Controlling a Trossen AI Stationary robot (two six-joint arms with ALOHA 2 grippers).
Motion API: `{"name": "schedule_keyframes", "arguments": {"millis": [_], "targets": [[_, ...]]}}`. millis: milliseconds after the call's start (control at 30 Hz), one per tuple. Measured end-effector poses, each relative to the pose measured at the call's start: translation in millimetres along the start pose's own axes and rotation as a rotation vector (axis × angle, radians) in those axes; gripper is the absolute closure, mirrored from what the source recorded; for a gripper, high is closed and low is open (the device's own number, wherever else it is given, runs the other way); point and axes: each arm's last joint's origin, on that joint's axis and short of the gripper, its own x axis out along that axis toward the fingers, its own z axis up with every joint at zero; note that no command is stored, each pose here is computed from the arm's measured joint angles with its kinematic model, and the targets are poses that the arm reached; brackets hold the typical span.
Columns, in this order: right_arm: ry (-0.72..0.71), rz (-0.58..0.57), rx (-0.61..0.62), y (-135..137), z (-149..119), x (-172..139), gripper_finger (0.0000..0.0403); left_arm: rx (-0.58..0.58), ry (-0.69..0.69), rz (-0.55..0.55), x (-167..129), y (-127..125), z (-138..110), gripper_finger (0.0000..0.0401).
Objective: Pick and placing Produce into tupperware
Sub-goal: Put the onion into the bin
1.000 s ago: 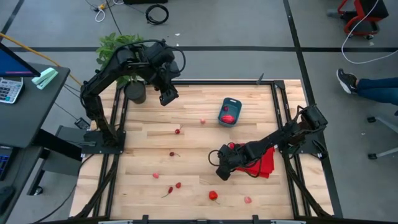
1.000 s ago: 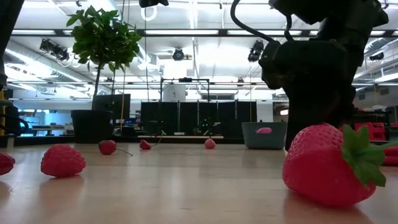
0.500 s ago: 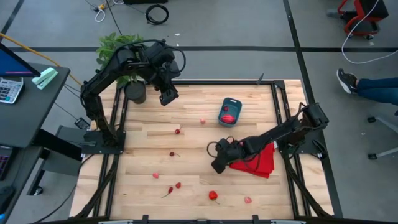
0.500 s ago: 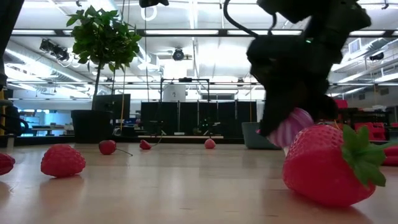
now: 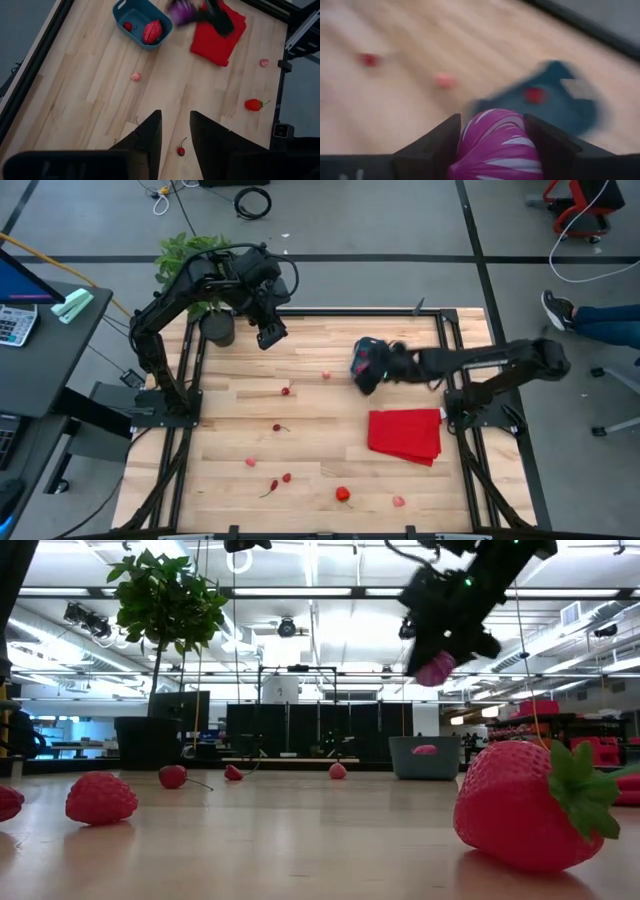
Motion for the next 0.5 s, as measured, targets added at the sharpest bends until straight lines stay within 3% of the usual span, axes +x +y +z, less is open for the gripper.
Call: {"name": "schedule_keyframes", "arguments": {"millis": [200, 500], "targets": [[0.112, -0.102, 0.0, -52.0, 19.4, 10.1, 0.0184, 0.002, -0.001, 0.0, 0.1, 0.0, 0.1, 0.0296], [0.2, -0.092, 0.017, -75.7, 31.0, 64.8, 0.0184, 0.006, -0.007, 0.0, 0.1, 0.0, 0.7, 0.0298]]}}
